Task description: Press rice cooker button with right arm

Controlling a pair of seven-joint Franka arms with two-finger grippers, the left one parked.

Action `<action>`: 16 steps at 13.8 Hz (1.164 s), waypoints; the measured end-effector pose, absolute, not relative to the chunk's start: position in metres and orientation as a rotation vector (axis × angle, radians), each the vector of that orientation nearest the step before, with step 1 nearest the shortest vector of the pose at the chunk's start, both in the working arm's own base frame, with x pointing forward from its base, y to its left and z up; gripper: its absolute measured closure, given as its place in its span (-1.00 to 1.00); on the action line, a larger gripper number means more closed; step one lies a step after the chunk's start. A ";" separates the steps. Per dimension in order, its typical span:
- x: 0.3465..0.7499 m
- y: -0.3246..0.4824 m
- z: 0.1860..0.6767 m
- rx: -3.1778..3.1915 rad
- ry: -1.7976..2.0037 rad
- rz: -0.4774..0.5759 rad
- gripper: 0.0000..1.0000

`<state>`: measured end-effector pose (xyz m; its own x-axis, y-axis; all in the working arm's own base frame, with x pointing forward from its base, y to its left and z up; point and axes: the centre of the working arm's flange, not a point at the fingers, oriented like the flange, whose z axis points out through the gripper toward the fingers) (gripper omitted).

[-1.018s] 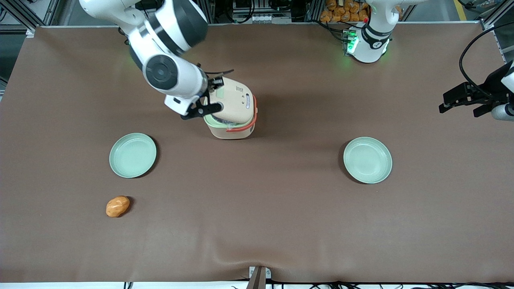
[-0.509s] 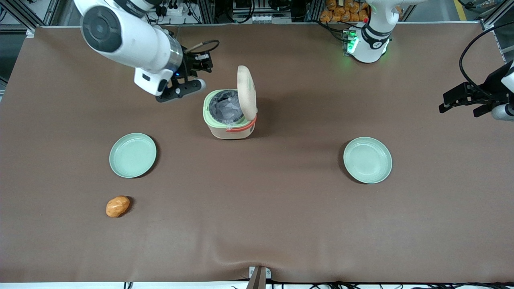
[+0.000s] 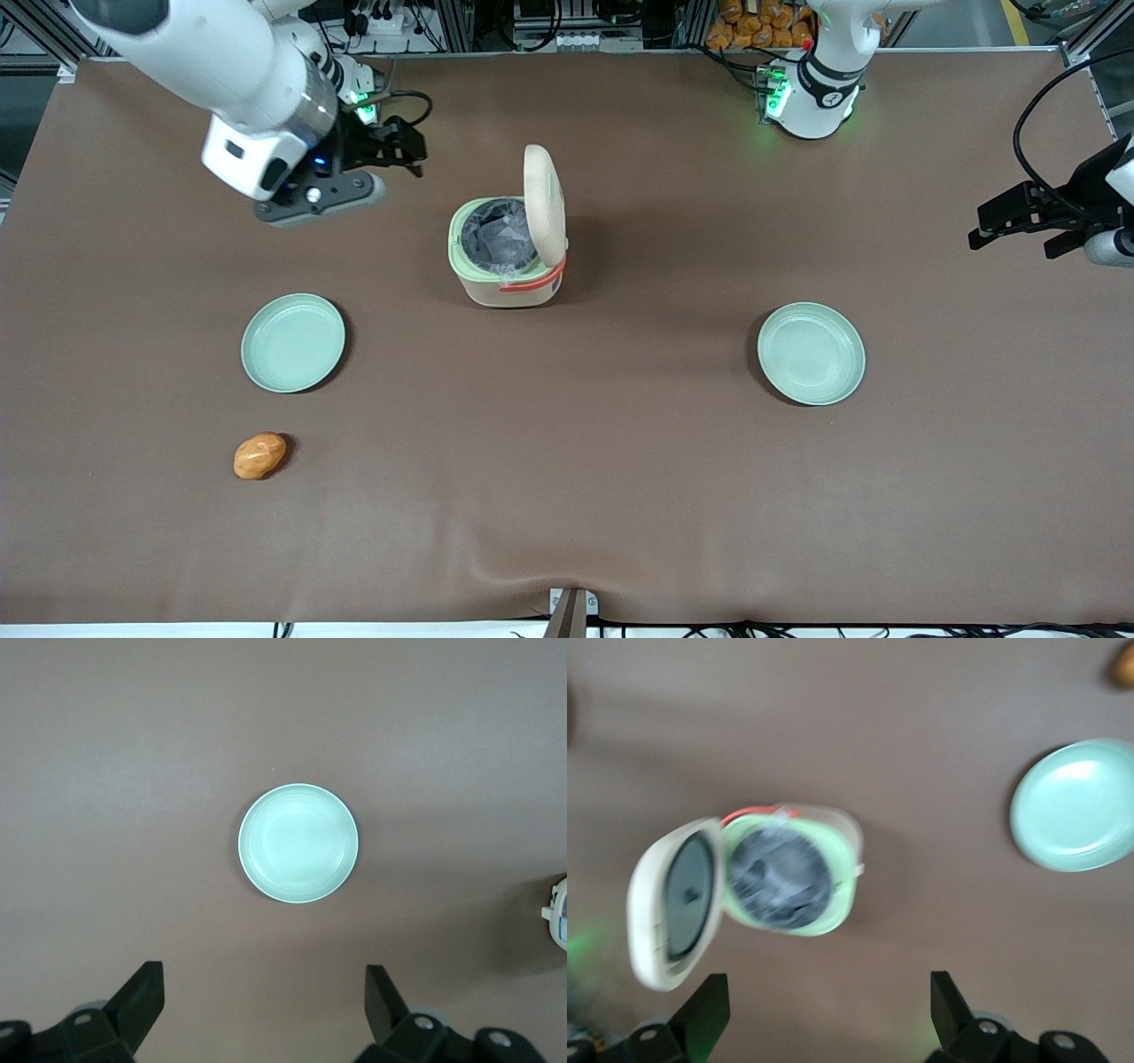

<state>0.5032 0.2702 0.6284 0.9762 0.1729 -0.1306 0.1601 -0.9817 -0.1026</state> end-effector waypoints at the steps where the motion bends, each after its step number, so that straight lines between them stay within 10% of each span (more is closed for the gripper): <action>1: 0.505 0.261 0.638 -3.060 -0.241 0.165 -1.00; 16: 0.553 0.033 0.639 -3.109 0.058 0.125 -1.00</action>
